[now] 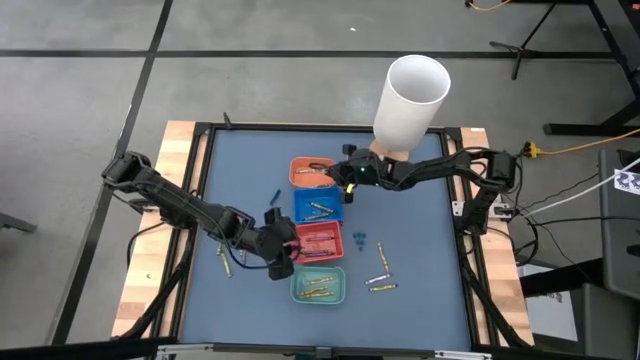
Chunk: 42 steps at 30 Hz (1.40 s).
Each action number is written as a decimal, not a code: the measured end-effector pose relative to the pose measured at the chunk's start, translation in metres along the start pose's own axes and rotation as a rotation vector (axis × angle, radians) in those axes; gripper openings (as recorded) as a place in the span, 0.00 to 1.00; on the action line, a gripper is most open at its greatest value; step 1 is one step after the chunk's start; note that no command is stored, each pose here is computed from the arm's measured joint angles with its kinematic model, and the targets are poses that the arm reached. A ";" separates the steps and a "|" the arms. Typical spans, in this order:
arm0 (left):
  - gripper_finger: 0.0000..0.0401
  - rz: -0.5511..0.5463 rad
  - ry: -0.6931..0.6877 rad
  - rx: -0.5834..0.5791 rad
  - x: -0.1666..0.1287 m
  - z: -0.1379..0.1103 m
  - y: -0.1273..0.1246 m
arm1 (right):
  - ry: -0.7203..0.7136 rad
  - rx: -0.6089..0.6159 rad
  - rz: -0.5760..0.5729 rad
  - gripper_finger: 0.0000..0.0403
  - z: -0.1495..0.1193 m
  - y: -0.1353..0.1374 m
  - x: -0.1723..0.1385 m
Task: Sort crayons
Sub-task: Put the gray crayon into the orange bin, then put the purple crayon into the red bin
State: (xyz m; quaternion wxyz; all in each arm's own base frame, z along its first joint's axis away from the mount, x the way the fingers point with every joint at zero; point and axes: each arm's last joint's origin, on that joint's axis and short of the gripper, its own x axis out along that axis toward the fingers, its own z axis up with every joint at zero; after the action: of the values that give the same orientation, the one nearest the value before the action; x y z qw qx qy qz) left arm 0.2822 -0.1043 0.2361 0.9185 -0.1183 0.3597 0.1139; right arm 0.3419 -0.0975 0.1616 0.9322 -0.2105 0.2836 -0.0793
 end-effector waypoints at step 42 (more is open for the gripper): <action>0.25 0.351 0.383 -0.727 -0.037 -0.094 -0.025 | -0.035 0.004 -0.022 0.26 0.004 -0.002 0.000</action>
State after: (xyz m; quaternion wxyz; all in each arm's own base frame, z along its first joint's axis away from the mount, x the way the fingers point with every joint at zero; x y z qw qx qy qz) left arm 0.2036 -0.1612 0.1974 0.7008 -0.3895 0.4746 0.3632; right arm 0.3437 -0.0981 0.1652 0.9365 -0.2133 0.2645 -0.0866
